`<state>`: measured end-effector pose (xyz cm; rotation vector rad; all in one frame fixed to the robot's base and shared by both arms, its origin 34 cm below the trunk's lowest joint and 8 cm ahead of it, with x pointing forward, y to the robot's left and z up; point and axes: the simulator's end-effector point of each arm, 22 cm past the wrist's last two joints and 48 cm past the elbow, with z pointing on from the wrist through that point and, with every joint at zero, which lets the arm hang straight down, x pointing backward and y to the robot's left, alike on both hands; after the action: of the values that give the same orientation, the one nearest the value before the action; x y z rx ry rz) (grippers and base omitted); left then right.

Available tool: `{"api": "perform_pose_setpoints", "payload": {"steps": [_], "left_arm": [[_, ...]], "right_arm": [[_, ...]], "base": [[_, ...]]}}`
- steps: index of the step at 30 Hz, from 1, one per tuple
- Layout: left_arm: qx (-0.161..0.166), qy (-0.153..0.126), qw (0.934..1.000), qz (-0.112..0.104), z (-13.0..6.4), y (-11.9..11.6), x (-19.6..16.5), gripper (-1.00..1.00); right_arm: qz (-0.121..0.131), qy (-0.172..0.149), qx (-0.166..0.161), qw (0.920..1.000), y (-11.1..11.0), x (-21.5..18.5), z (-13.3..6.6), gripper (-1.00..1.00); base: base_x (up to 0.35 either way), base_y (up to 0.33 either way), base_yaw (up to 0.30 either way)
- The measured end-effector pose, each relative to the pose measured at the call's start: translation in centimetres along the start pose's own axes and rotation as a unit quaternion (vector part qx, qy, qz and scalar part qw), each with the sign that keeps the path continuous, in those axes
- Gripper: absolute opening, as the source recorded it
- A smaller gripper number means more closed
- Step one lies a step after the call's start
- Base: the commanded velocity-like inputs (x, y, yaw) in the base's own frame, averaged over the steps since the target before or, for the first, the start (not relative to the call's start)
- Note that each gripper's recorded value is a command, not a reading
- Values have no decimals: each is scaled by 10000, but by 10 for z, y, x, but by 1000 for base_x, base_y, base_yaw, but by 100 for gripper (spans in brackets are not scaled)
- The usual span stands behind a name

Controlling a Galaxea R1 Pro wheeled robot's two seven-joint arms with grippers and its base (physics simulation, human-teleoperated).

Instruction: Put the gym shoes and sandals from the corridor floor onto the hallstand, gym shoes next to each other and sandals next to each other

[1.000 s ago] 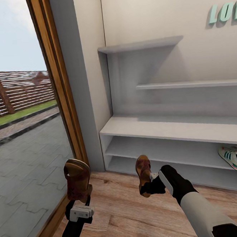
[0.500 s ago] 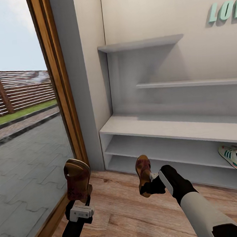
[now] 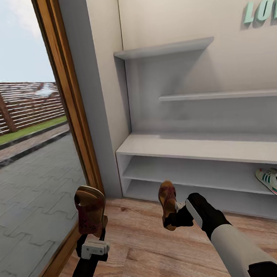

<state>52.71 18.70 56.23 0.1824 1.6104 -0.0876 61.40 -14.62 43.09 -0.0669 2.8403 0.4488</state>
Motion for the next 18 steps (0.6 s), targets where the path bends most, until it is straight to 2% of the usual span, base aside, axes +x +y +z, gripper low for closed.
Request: {"api": "perform_pose_setpoints", "payload": {"steps": [7,18], "left_arm": [[1,17,10000,-2,-3,-1,16,-100],[32,15,10000,-4,-3,-4,16,-100]], "right_arm": [[5,14,-2,10000,-4,8,13,-100],[7,14,-6,10000,-4,8,13,-100]], "base": [[0,0,0],[7,0,0]]}}
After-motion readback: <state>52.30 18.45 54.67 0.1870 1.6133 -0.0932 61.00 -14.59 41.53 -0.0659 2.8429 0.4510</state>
